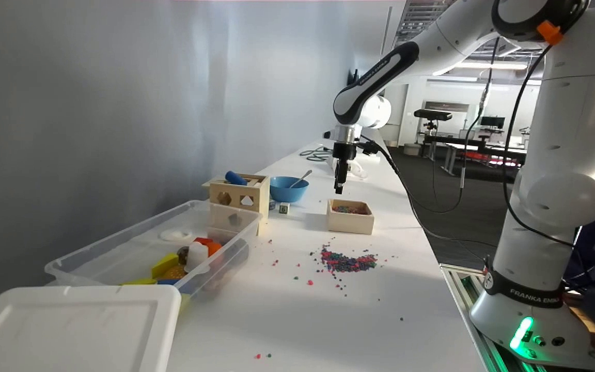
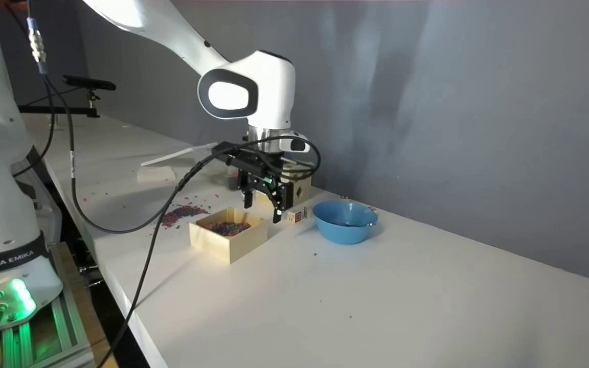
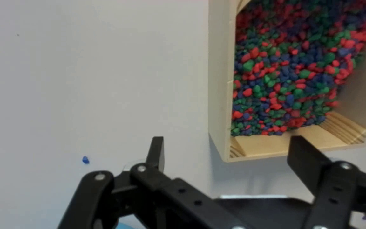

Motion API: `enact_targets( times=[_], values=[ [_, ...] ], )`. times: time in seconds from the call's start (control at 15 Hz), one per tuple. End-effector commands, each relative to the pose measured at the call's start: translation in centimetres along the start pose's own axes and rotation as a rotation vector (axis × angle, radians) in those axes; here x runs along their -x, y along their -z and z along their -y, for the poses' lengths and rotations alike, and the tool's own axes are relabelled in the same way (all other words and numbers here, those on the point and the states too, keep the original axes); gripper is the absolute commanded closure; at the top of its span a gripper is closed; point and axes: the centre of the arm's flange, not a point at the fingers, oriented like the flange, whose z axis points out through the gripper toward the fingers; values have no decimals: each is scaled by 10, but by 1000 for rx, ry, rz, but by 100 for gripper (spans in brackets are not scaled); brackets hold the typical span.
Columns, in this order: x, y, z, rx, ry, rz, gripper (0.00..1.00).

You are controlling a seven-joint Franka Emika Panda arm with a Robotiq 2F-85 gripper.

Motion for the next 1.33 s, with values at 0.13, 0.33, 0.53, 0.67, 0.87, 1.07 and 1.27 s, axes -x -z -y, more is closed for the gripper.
enact_targets(
  times=[0.13,0.33,0.53,0.67,0.87,1.07,1.27],
  values=[
    [32,7,24,66,71,-108,0],
    [36,2,26,78,78,-115,0],
    [31,-13,29,81,70,-109,0],
    [25,-18,30,82,64,-114,0],
    [17,-21,29,88,52,-127,5],
    [12,-28,25,94,32,-121,8],
    [11,-35,20,99,11,-112,17]
  ],
)
